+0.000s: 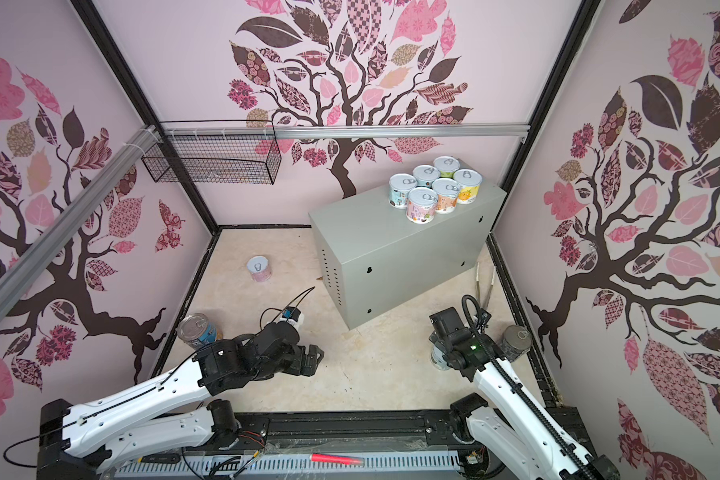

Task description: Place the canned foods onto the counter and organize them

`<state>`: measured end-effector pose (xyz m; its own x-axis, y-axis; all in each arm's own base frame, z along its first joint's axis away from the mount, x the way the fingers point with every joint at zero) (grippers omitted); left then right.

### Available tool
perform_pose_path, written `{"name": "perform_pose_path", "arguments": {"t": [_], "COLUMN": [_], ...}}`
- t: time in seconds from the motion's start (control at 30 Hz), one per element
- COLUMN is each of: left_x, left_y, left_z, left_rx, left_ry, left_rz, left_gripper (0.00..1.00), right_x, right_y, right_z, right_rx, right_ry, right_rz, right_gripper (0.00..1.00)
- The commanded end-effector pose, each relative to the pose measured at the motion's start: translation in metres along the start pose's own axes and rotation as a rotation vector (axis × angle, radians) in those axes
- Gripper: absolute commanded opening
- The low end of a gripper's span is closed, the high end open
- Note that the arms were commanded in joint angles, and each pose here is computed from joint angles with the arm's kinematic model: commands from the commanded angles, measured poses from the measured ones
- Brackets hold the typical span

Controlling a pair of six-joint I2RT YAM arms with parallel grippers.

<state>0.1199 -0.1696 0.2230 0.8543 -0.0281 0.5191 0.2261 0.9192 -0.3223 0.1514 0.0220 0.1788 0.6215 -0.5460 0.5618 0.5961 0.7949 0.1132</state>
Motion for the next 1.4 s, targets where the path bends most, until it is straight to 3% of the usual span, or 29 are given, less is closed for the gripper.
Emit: {"name": "perform_pose_path", "arguments": {"t": [0.0,0.1,0.4,0.77,1.07,1.37], "left_x": [0.005,0.004,0.003,0.004,-0.002,0.002], "left_y": [-0.002,0.005,0.013,0.026,0.029,0.026], "left_z": [0.007,0.005,0.014,0.027,0.026,0.029], "left_rx": [-0.021,0.038,0.035,0.095,0.111,0.175], "left_ry": [-0.038,-0.064,-0.117,-0.174,-0.134,-0.075], "left_rz": [-0.048,-0.059,-0.039,0.01,0.114,0.114], "left_gripper": [0.98,0.98,0.98,0.98,0.98,0.98], "right_x": [-0.006,-0.007,-0.012,-0.024,-0.026,-0.029], "right_y": [0.003,0.007,0.026,0.061,0.074,0.076], "right_z": [-0.007,-0.01,-0.02,-0.022,-0.016,-0.005], "right_rx": [0.03,0.032,0.111,0.278,0.421,0.516], "right_ry": [0.011,0.013,0.024,0.066,0.09,0.12], "right_rz": [0.023,0.06,0.172,0.341,0.386,0.4], "right_gripper": [1.0,1.0,1.0,1.0,1.0,1.0]}}
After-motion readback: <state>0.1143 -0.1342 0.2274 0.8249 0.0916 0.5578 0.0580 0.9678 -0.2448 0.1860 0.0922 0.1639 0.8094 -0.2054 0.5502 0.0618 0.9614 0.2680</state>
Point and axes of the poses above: each gripper's point midway between its finger pads, its own z axis back along the fingers, its own y axis along the line the jaws close on, x = y × z, the point moved 9 cm from there along z, back along the fingers, and after that the axes turned 6 degrees about z, right-handed, at the moved point
